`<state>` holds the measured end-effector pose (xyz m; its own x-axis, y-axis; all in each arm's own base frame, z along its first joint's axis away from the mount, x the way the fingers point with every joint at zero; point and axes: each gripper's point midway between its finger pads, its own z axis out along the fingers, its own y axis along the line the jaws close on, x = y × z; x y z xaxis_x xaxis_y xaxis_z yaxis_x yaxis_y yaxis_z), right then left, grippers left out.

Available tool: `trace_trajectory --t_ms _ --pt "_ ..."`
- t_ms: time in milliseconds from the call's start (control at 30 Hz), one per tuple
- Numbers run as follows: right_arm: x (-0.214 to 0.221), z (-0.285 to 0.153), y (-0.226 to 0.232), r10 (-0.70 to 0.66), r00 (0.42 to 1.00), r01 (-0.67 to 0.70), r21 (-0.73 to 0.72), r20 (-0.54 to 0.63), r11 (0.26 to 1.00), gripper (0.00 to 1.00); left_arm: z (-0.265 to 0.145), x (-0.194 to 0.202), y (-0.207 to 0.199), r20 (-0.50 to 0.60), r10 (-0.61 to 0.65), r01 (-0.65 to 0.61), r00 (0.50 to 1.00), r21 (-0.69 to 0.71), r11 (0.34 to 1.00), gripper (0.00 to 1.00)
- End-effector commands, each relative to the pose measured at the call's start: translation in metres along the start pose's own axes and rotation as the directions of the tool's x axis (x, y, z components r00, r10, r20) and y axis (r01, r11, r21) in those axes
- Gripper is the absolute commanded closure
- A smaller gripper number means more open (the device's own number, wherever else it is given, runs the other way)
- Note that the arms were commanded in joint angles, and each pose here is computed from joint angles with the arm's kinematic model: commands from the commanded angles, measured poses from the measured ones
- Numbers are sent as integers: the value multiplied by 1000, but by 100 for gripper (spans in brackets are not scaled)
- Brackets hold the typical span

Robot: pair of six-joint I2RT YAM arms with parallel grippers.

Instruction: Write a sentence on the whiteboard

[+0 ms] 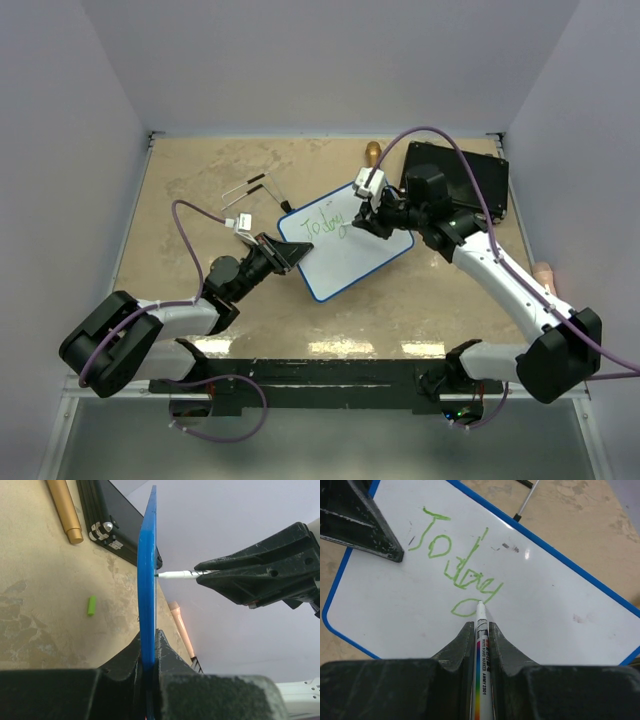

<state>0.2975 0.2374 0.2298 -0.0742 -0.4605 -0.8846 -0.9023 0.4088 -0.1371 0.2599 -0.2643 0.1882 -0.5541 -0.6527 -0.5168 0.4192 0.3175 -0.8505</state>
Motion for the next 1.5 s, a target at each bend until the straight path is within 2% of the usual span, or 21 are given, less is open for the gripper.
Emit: trace_trajectory --t_ms 0,200,300,667,1467 --pt "-38 -25 -32 -23 995 11 118 95 993 100 -61 -90 -168 376 -64 -196 925 613 766 100" --pt "-69 -60 -24 -71 980 54 97 187 994 100 -62 -89 -167 376 -62 -197 925 610 768 100" --pt "-74 -64 -25 -77 976 58 101 201 993 100 -62 -89 -166 375 -61 -196 925 609 768 100" --pt "-56 -55 -34 -32 982 19 72 186 997 100 -65 -90 -169 379 -61 -202 923 615 762 100" --pt "-50 -57 -28 -45 980 39 34 195 999 100 -69 -90 -169 372 -70 -192 925 621 760 100"
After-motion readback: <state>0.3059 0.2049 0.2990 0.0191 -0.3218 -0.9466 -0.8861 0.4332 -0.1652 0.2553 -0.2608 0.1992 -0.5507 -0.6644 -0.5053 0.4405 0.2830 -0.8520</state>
